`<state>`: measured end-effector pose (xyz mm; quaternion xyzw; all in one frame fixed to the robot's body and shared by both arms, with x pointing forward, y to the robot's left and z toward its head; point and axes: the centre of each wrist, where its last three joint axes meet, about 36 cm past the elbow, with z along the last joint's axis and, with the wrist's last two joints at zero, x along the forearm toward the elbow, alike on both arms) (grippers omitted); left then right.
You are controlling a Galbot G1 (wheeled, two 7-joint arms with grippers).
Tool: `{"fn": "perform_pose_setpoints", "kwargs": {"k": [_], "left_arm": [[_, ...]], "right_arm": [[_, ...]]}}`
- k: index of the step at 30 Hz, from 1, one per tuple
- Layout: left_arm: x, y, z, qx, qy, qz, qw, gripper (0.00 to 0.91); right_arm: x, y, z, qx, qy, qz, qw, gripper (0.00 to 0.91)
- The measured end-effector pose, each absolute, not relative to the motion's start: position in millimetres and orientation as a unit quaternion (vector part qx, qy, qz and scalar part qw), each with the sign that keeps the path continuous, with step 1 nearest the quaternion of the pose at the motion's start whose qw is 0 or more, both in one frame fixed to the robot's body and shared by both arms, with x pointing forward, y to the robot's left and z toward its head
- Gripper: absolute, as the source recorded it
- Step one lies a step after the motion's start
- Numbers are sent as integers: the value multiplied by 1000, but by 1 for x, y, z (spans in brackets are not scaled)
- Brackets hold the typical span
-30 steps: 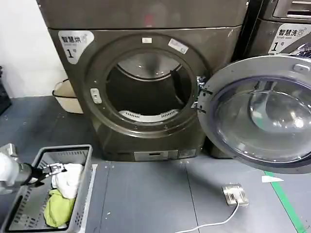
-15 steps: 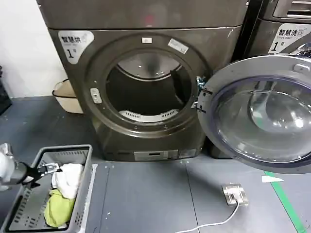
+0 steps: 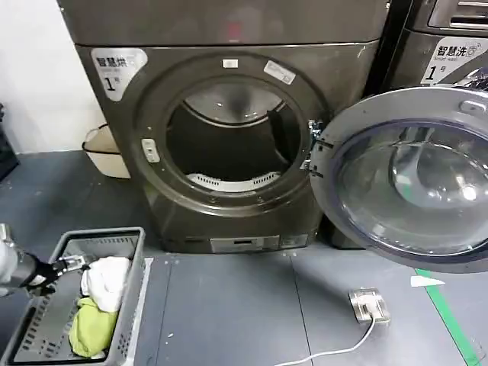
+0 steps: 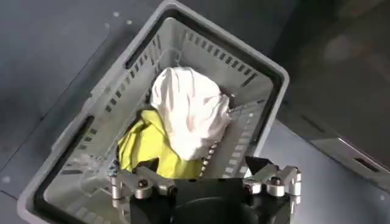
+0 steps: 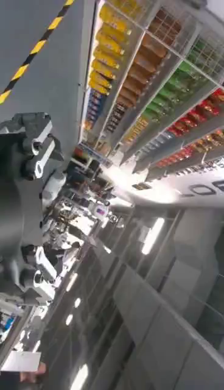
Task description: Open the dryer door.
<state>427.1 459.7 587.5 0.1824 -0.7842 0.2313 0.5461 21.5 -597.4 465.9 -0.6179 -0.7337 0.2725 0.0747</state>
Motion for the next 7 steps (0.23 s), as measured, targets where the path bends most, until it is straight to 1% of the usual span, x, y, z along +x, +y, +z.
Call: {"fn": "perform_pose_setpoints", "kwargs": {"k": [7], "left_arm": [[428, 462, 585, 187, -782, 231, 548, 907]], "right_arm": [[21, -598, 466, -618, -733, 273, 75, 907]]}}
